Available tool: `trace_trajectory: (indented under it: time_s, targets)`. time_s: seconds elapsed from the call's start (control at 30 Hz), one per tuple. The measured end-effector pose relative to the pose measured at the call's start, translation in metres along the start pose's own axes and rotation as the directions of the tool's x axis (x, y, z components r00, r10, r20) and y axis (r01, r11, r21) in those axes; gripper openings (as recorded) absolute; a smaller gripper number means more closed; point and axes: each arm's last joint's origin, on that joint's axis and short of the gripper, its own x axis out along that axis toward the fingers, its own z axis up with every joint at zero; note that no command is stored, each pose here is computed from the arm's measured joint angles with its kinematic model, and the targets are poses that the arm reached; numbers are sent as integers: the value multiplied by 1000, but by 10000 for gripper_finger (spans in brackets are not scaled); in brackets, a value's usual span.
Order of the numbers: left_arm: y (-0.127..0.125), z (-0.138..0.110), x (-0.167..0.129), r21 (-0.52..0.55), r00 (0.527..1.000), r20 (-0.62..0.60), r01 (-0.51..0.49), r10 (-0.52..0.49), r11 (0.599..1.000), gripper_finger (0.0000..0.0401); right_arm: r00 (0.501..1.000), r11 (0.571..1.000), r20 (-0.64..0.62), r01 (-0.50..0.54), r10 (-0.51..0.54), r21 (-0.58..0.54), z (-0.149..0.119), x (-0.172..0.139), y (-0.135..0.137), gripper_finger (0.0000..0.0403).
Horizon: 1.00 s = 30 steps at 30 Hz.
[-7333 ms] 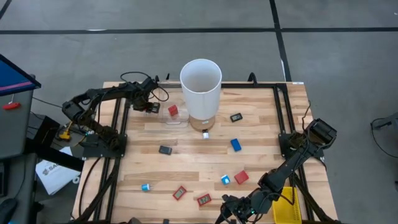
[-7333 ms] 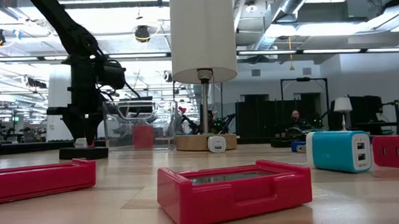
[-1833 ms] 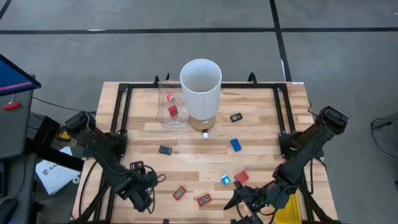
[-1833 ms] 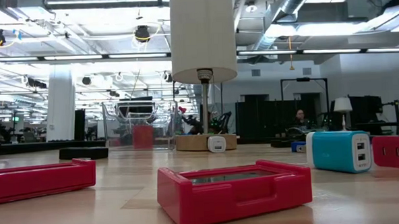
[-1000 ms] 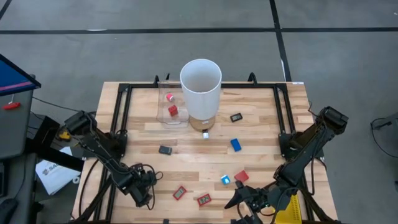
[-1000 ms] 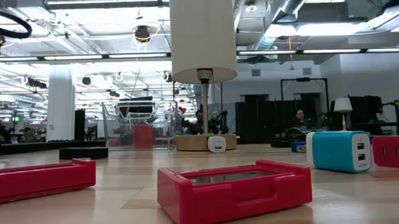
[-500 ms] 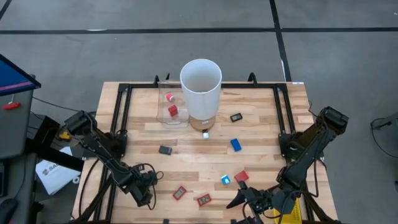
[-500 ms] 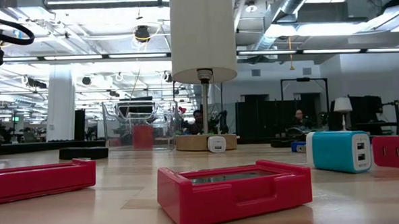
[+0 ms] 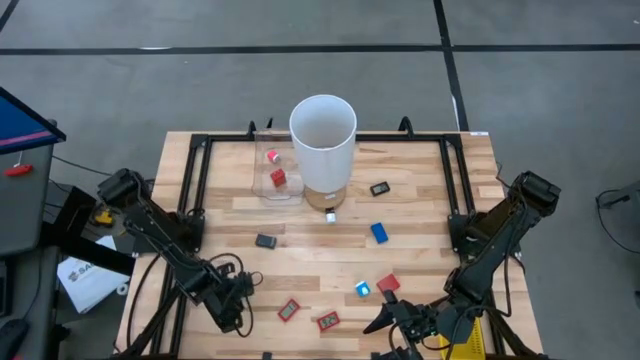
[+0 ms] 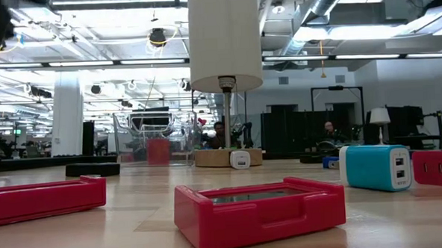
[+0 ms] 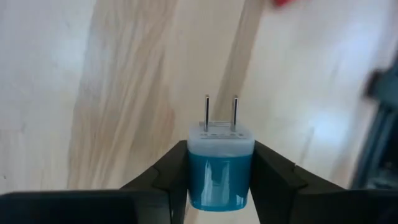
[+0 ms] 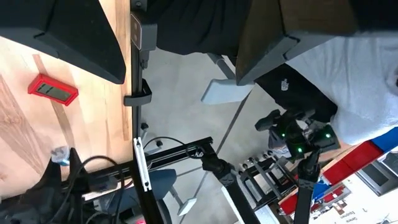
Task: Pick & Place Office items
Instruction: Put the left blue charger adapter into the transparent bin
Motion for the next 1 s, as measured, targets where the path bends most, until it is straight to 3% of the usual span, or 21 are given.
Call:
trace_trajectory:
  time_s: [0.27,0.43,0.8,1.0]
  targets:
    - [-2,31,-31,52,975,166,142,-149,988,124,1000,1000,0,0,0,0,0,0,0,297]
    - [0,65,-48,142,953,253,133,-166,981,124,1000,1000,0,0,0,0,0,0,0,297]
    - [40,141,-71,255,897,435,-43,-75,966,124,1000,1000,-3,-5,5,-10,-1,-1,1,297]
    - [83,171,-80,147,887,459,-125,45,981,124,1000,1000,-7,-13,13,-12,-3,-2,4,297]
